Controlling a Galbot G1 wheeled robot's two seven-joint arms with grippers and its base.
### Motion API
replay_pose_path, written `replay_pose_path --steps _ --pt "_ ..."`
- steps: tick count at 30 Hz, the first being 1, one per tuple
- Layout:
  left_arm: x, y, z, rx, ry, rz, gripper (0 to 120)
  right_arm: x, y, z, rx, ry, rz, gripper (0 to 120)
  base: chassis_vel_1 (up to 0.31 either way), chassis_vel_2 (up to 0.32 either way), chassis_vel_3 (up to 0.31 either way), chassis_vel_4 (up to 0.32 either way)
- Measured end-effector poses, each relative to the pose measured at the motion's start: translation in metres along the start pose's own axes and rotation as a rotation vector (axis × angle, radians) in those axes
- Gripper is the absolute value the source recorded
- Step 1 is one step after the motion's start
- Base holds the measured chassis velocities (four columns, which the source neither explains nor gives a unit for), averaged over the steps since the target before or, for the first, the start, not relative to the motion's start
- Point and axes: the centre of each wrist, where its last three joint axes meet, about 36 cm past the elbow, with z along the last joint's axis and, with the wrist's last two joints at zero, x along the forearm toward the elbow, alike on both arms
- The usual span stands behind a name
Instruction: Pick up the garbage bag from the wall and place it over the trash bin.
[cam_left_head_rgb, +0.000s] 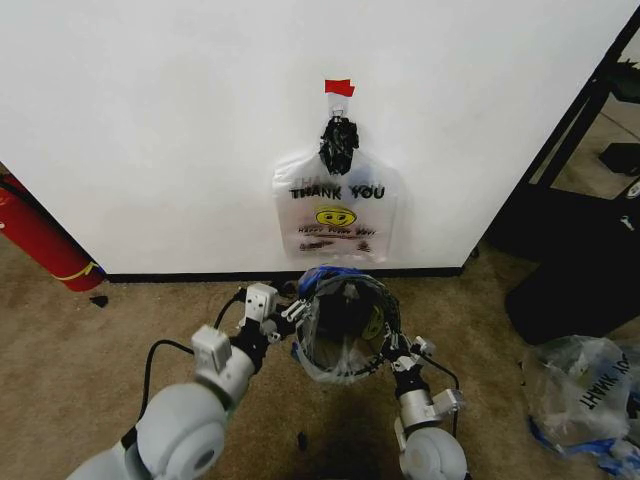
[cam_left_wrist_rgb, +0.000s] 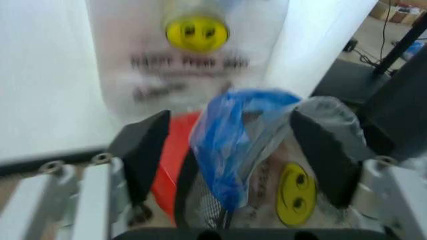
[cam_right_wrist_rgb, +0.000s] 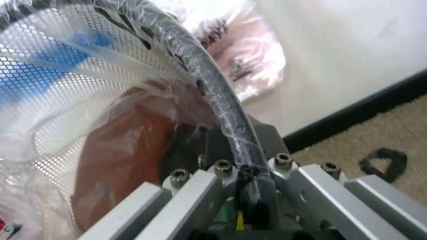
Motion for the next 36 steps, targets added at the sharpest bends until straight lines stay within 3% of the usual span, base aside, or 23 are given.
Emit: replay_pose_path --steps 4,10,16,18,28,33,36 --pt "-0.008 0.003 -0.005 0.062 0.04 0.0 86 0.002 -0.004 -0.003 0.012 -0.013 -0.016 0 0.0 0.0 0.0 0.0" --pt "-0.017 0.008 -0.005 0.096 0.074 -0.006 67 0.007 -0.008 -0.005 0.022 -0.02 -0.02 0 0.0 0.0 0.0 0.0" --pt "-0.021 0.012 -0.002 0.106 0.103 -0.024 40 0.008 -0.004 -0.009 0.022 -0.028 -0.032 0 0.0 0.0 0.0 0.0" --pt "-0.021 0.013 -0.002 0.107 0.104 -0.028 37 0.008 -0.003 -0.009 0.022 -0.029 -0.034 0 0.0 0.0 0.0 0.0" --pt "-0.019 0.015 -0.003 0.095 0.08 -0.046 0 0.008 0.001 -0.007 0.03 -0.026 -0.041 0 0.0 0.0 0.0 0.0" --pt "-0.029 0.023 0.005 0.053 0.061 -0.057 0 0.01 0.003 -0.007 0.027 -0.023 -0.045 0 0.0 0.0 0.0 0.0" --pt "-0.05 0.04 0.022 -0.024 0.028 -0.075 0 0.014 0.016 -0.007 0.007 -0.016 -0.069 0 0.0 0.0 0.0 0.0"
